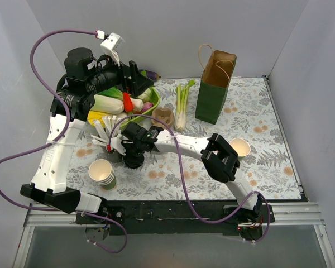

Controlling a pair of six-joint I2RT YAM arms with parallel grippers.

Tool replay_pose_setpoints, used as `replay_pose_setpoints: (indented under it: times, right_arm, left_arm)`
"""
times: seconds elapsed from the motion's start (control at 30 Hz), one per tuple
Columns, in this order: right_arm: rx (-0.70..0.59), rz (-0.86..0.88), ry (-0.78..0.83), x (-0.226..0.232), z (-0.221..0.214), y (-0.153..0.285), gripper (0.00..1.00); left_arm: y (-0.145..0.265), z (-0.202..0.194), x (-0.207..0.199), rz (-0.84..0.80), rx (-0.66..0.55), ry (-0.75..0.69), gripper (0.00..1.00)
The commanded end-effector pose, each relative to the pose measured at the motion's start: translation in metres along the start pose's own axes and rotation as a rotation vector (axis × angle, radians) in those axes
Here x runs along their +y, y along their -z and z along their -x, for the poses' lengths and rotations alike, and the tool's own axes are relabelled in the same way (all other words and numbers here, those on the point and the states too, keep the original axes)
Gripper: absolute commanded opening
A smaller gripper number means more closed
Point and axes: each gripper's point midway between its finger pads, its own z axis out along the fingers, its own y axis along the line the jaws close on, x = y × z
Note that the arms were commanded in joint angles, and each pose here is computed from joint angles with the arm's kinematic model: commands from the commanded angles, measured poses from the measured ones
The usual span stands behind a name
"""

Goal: Pack the takeout coffee

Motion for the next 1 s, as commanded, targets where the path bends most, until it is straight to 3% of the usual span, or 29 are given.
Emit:
replay_pose_setpoints:
  times: [0.0, 0.1, 0.3, 0.57, 0.73, 0.97]
  right_arm:
    - [-0.019, -0.002, -0.009, 0.0, 0.014, 0.008, 0.08]
    - [-0.019, -0.001, -0.011, 0.001, 0.016, 0.011, 0.01]
    - [-0.041, -0.011, -0.021, 0.002, 0.028, 0.037, 0.01]
    - [-0.221, 0.094, -0.053, 0.012, 0.065, 0.094, 0.01]
    - [-0.274, 0.18, -0.043, 0.017, 0.065, 0.116, 0.01]
    - [-0.255, 0.201, -0.079, 0.009, 0.042, 0.102, 0.01]
  left_arm:
    - [0.005, 0.006, -0.002, 0.002, -0.021, -0.023, 0.98]
    - [0.005, 0.007, -0.002, 0.001, -0.023, -0.024, 0.98]
    - [0.004, 0.008, -0.002, 0.0, -0.024, -0.031, 0.98]
    - [0.003, 0.007, 0.001, 0.005, -0.045, -0.065, 0.98]
    - [0.003, -0.001, 0.005, 0.019, -0.021, -0.075, 0.98]
    - [0.008, -0.021, 0.014, 0.057, 0.024, -0.103, 0.98]
